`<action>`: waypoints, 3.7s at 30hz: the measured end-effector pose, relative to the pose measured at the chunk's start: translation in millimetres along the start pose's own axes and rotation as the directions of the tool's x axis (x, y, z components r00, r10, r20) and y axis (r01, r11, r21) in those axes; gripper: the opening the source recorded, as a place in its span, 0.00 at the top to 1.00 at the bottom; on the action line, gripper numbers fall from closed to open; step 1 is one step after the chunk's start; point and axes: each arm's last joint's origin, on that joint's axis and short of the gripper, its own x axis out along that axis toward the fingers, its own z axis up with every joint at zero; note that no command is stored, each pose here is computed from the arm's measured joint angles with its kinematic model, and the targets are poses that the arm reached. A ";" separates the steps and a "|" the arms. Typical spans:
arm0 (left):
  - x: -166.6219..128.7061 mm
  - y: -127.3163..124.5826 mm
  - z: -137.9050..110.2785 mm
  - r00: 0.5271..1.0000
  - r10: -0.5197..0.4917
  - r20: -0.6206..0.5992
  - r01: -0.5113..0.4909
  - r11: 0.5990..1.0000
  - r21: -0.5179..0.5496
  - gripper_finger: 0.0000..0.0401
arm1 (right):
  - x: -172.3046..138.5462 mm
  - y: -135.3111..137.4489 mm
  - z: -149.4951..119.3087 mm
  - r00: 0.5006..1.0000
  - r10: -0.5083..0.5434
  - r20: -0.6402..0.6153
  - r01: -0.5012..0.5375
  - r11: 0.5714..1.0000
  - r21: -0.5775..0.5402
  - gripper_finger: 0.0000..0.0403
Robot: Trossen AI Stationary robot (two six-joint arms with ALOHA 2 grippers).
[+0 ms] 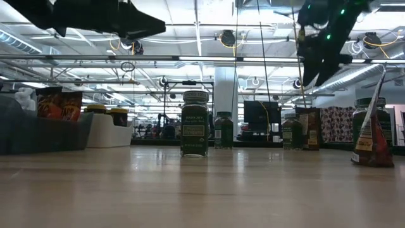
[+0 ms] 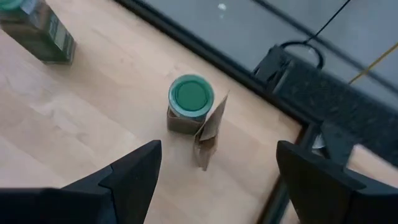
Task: Sort spices by type
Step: Put the top orange seasoning pack into the black bin
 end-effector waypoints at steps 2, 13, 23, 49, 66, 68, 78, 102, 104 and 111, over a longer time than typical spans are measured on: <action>-0.3 2.4 1.0 1.000 0.013 0.011 -0.013 1.000 0.003 0.45 | 10.8 -1.5 -0.4 1.000 0.006 -0.026 -0.006 1.000 0.013 0.26; -0.6 -0.3 -8.2 0.996 -0.066 -0.066 0.065 0.998 -0.020 0.45 | 47.0 -7.3 -16.7 0.995 -0.006 -0.102 0.012 0.998 0.054 0.29; -0.6 -0.4 -8.5 0.995 -0.067 -0.069 0.066 0.998 -0.016 0.45 | 69.0 -8.9 -30.1 0.996 0.050 -0.068 -0.044 0.996 0.077 0.36; -0.5 0.0 -7.7 0.996 -0.063 -0.062 0.062 0.998 -0.021 0.45 | 80.1 -16.1 -41.0 0.996 0.027 -0.082 -0.026 0.999 0.020 0.98; -0.5 -0.1 -8.0 0.996 -0.064 -0.066 0.063 0.998 -0.022 0.45 | 33.3 -16.6 -23.8 0.998 0.051 -0.041 -0.049 0.998 0.047 1.00; -0.5 0.0 -7.9 0.996 -0.064 -0.066 0.063 0.998 -0.022 0.45 | 25.6 -14.5 -23.3 0.998 0.066 -0.017 -0.065 0.997 0.045 1.00; -0.5 0.0 -7.8 0.996 -0.064 -0.065 0.063 0.998 -0.023 0.45 | 14.2 -7.9 -28.8 0.995 0.099 -0.005 -0.098 0.989 0.113 1.00; -0.5 0.0 -7.8 0.996 -0.065 -0.065 0.063 0.998 -0.024 0.45 | 20.9 -12.8 -34.6 0.990 -0.108 -0.086 0.135 0.880 0.456 0.53; -0.5 0.0 -7.8 0.996 -0.064 -0.065 0.063 0.998 -0.025 0.45 | 25.9 -12.5 -37.3 0.981 -0.136 -0.139 0.186 0.865 0.466 0.48; -0.5 -0.1 -8.0 0.996 -0.065 -0.067 0.063 0.998 -0.027 0.45 | 59.2 -4.4 -48.7 0.975 -0.108 -0.196 0.193 0.851 0.489 0.42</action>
